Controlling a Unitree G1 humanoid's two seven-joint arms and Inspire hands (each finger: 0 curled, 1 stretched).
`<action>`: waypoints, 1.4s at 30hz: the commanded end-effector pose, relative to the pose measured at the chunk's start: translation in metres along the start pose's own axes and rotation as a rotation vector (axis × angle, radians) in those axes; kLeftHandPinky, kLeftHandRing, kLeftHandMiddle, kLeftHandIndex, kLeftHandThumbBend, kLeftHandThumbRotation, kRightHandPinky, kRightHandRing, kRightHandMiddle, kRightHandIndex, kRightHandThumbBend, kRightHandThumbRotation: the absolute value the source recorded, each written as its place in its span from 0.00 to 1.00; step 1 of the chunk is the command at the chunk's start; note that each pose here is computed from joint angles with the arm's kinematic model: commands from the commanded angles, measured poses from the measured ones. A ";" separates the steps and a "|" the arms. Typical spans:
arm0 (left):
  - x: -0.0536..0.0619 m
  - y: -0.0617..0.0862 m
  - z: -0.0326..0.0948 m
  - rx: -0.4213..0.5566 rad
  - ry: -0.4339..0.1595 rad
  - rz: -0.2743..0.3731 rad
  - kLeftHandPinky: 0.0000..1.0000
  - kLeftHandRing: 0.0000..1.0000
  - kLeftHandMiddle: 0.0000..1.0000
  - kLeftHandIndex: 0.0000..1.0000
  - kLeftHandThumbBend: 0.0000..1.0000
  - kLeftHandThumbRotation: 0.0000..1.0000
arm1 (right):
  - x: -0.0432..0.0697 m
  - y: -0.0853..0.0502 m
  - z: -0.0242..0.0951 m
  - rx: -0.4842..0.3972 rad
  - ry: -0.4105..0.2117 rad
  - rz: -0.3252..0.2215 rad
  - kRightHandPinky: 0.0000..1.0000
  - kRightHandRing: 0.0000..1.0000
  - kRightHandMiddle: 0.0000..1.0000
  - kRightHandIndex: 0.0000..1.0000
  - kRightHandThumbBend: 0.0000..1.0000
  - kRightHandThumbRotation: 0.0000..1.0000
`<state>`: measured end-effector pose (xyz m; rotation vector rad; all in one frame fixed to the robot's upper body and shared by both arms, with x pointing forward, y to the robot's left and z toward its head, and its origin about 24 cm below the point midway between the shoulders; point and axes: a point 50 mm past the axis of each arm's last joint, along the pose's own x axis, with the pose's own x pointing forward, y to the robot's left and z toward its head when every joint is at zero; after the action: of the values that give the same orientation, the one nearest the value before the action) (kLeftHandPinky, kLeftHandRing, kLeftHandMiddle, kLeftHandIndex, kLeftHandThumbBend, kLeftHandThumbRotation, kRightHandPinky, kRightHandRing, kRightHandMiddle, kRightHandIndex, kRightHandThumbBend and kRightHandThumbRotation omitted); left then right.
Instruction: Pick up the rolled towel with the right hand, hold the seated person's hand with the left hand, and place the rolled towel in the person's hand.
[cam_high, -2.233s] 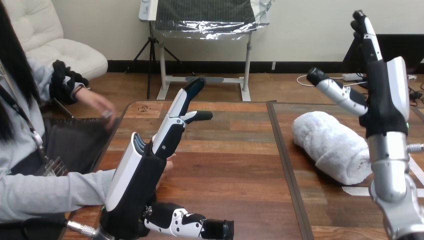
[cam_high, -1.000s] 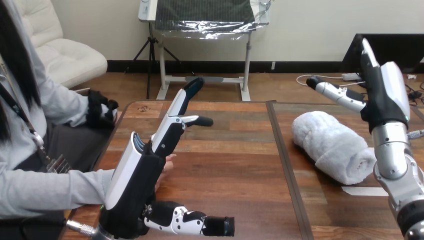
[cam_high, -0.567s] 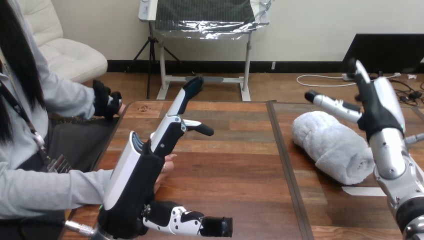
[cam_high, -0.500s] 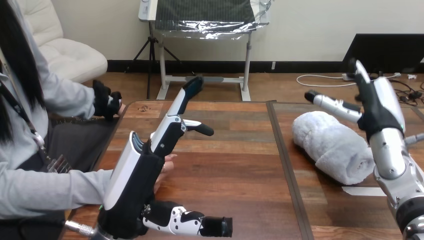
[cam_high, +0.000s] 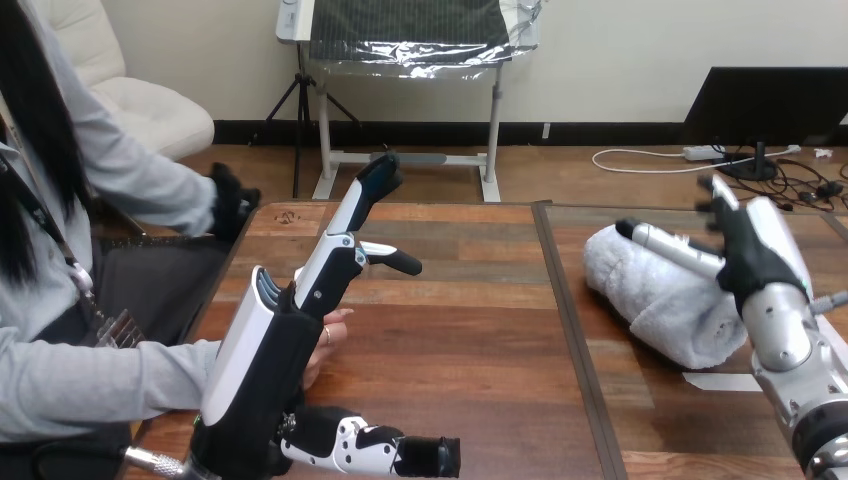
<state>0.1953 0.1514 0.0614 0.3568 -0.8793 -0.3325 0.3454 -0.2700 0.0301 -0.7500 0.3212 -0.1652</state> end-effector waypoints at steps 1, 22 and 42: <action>0.011 0.005 0.005 0.019 -0.060 0.016 0.64 0.97 1.00 1.00 1.00 0.60 | 0.008 -0.005 0.025 -0.053 -0.042 0.001 0.69 0.84 0.86 0.97 1.00 0.66; 0.008 0.003 0.009 -0.020 -0.074 0.043 0.61 0.97 1.00 1.00 1.00 0.57 | -0.001 0.020 -0.003 -0.278 0.079 0.128 0.90 0.95 0.92 0.95 1.00 0.71; 0.006 0.002 0.012 -0.049 -0.086 0.065 0.68 0.98 1.00 1.00 1.00 0.60 | -0.009 0.039 -0.017 -0.397 0.124 0.223 0.84 0.91 0.90 0.93 0.97 0.70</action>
<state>0.1857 0.1514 0.0603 0.2862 -0.8817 -0.3138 0.3379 -0.2661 0.0099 -1.0746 0.5096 -0.0271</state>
